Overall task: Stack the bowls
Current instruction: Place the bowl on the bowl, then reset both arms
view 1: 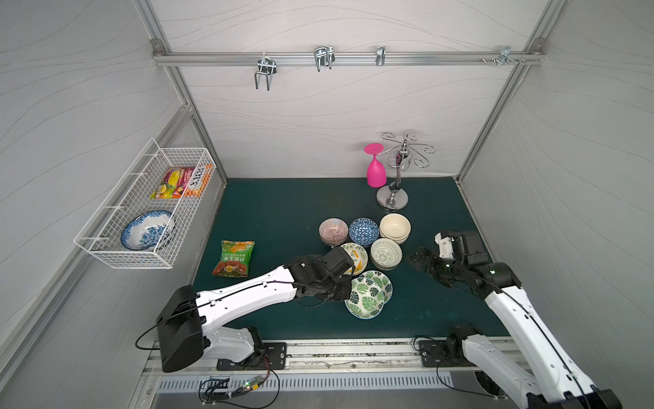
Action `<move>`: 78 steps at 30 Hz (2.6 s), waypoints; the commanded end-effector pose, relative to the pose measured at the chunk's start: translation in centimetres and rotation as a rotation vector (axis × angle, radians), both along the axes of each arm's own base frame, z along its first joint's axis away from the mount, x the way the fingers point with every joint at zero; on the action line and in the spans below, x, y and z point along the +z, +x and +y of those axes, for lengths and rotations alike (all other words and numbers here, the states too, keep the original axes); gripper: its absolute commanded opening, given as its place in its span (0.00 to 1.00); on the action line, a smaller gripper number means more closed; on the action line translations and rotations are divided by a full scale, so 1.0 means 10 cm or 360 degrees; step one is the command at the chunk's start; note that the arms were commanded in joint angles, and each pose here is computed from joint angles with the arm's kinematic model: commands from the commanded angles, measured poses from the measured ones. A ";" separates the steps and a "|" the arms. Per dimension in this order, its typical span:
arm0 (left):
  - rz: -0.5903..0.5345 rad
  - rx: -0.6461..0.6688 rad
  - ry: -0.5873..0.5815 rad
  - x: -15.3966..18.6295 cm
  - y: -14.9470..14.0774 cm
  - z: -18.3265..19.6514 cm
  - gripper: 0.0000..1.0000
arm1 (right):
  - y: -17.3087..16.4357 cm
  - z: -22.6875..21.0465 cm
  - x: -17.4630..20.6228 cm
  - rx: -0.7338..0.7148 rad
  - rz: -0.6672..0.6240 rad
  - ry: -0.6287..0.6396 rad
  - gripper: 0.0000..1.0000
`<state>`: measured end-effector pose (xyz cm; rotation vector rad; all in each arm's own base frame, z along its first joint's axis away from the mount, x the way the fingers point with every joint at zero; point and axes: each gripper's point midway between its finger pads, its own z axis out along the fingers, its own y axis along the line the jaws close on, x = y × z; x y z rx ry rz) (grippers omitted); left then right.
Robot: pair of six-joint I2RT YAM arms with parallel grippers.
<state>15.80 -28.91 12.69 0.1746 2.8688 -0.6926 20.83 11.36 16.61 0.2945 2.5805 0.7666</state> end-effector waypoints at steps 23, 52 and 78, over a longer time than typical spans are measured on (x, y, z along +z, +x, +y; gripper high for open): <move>-0.0297 -0.0055 -0.0185 -0.08 0.52 -0.54 0.00 | -0.03 0.03 0.05 0.0048 -0.0015 0.0023 0.99; -0.0407 0.0018 -0.0015 -0.17 0.66 -0.28 0.99 | 0.08 -0.02 0.03 -0.0003 -0.0038 -0.0025 0.99; -0.1147 0.1203 0.0610 0.20 1.60 2.98 1.00 | 1.15 -1.19 -0.06 -0.0786 -0.0897 -0.1213 0.99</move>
